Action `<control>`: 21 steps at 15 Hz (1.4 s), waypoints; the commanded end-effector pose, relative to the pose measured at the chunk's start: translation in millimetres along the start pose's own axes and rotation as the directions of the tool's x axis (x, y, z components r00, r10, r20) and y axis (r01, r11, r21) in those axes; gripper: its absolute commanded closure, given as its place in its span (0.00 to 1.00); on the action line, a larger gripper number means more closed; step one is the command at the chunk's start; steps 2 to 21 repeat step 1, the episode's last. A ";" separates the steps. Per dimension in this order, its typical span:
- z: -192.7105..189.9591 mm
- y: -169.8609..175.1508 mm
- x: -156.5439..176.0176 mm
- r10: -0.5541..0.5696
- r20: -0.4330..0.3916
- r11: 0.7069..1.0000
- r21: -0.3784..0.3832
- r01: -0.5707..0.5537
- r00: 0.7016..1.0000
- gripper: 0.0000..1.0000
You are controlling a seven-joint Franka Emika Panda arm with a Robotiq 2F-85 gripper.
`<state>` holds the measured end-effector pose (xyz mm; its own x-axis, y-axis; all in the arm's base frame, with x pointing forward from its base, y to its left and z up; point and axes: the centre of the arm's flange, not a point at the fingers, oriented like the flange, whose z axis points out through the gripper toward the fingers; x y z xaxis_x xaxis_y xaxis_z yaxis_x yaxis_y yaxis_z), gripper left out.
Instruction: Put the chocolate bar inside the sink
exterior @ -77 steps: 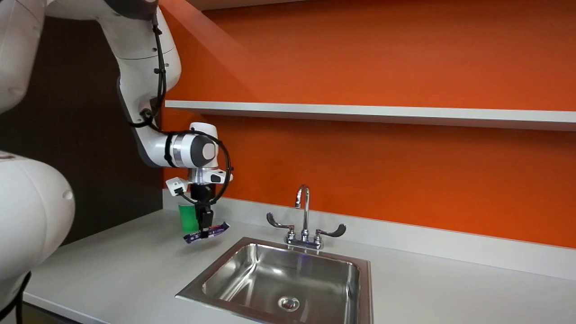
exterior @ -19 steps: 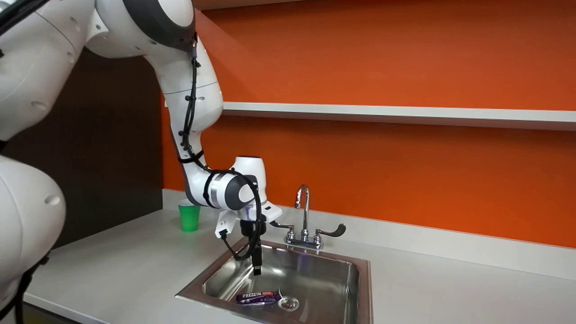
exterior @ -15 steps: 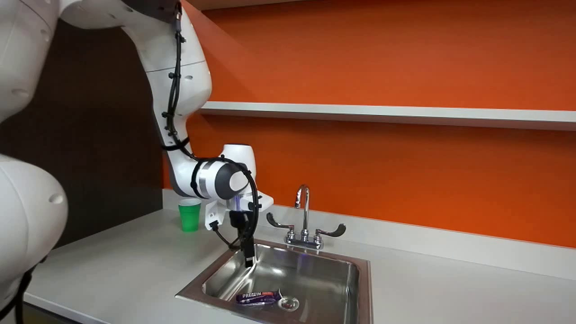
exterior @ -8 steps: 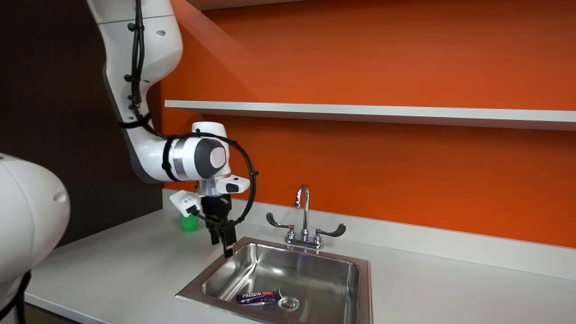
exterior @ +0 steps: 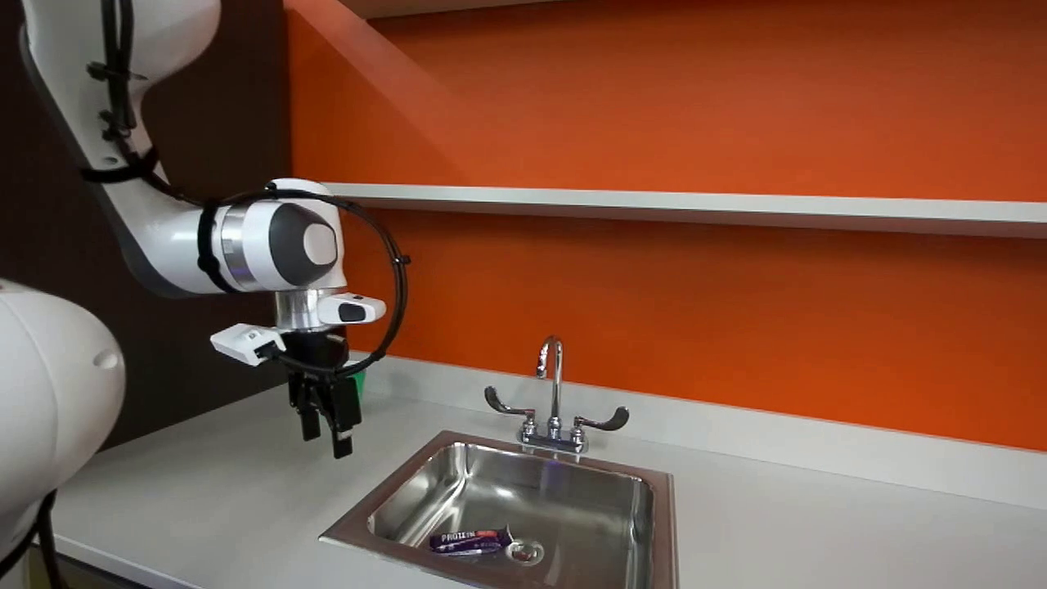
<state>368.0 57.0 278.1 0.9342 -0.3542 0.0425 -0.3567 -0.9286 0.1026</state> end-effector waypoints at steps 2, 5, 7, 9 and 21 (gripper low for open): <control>-2.4 0.4 -1.9 -0.002 -0.003 1.000 0.001 0.002 1.000 0.00; -2.4 0.4 -1.9 -0.002 -0.003 1.000 0.001 0.002 1.000 0.00; -2.4 0.4 -1.9 -0.002 -0.003 1.000 0.001 0.002 1.000 0.00; -2.4 0.4 -1.9 -0.002 -0.003 1.000 0.001 0.002 1.000 0.00; -2.4 0.4 -1.9 -0.002 -0.003 1.000 0.001 0.002 1.000 0.00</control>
